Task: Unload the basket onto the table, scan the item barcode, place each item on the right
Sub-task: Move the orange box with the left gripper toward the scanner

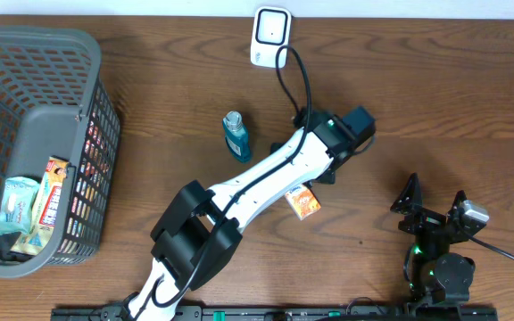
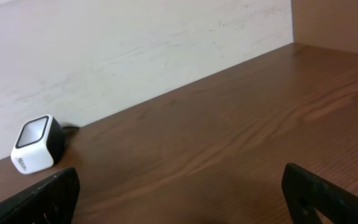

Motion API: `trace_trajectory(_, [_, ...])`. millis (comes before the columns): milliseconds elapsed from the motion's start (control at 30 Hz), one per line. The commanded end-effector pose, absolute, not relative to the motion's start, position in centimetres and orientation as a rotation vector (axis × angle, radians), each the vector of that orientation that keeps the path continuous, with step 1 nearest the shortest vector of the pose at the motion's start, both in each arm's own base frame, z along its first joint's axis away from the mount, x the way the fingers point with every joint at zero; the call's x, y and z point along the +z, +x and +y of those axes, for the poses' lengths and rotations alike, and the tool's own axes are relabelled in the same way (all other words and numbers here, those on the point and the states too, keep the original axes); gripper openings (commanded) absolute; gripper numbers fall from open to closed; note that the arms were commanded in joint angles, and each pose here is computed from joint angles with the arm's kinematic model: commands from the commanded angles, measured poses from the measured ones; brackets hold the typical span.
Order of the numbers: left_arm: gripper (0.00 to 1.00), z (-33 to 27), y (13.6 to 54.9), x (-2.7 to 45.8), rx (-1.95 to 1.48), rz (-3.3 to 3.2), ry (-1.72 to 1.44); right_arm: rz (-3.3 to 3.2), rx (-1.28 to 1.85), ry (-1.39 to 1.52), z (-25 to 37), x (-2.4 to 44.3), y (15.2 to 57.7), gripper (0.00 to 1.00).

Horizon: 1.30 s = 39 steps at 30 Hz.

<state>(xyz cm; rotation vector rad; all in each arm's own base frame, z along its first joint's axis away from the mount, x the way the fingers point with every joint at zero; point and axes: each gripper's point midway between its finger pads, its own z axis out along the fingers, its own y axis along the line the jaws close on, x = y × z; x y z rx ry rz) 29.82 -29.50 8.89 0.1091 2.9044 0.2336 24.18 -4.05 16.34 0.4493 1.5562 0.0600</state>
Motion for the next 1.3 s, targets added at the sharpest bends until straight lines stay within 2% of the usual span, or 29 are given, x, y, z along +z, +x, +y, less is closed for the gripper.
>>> trace_trajectory(0, [0.88, -27.8, 29.0, 7.1, 0.288, 2.911, -0.104, 1.555, 0.058, 0.456, -4.2, 16.3, 24.1, 0.99])
trace_trajectory(100, [0.92, -29.4, 27.6, 4.9, 0.145, 2.996, -0.191, 1.555, 0.058, 0.456, -4.2, 16.3, 24.1, 0.99])
trace_trajectory(233, [0.99, -31.7, 27.7, 4.2, -0.019, 3.015, -0.253, 1.555, 0.058, 0.456, -4.2, 16.3, 24.1, 0.99])
trace_trajectory(467, [0.98, -31.0, 27.1, 4.1, 0.009, 2.988, -0.587, 1.555, 0.058, 0.456, -4.2, 16.3, 24.1, 0.99])
trace_trajectory(867, [1.00, -31.0, 24.8, 0.3, -0.048, 3.063, -0.695, 1.555, 0.058, 0.456, -4.2, 16.3, 24.1, 0.99])
trace_trajectory(967, [0.63, -31.4, 24.9, 0.2, -0.080, 3.061, -0.691, 1.555, 0.058, 0.456, -4.2, 16.3, 24.1, 0.99])
trace_trajectory(1033, [0.48, -31.6, 25.0, 0.2, -0.091, 3.058, -0.690, 1.555, 0.058, 0.456, -4.2, 16.3, 24.1, 0.99])
trace_trajectory(1133, [0.34, -31.7, 25.1, 0.2, -0.099, 3.056, -0.683, 1.555, 0.058, 0.456, -4.2, 16.3, 24.1, 0.99])
trace_trajectory(1267, [0.30, -31.6, 25.9, 0.2, -0.091, 3.030, -0.590, 1.555, 0.058, 0.456, -4.2, 16.3, 24.1, 0.99])
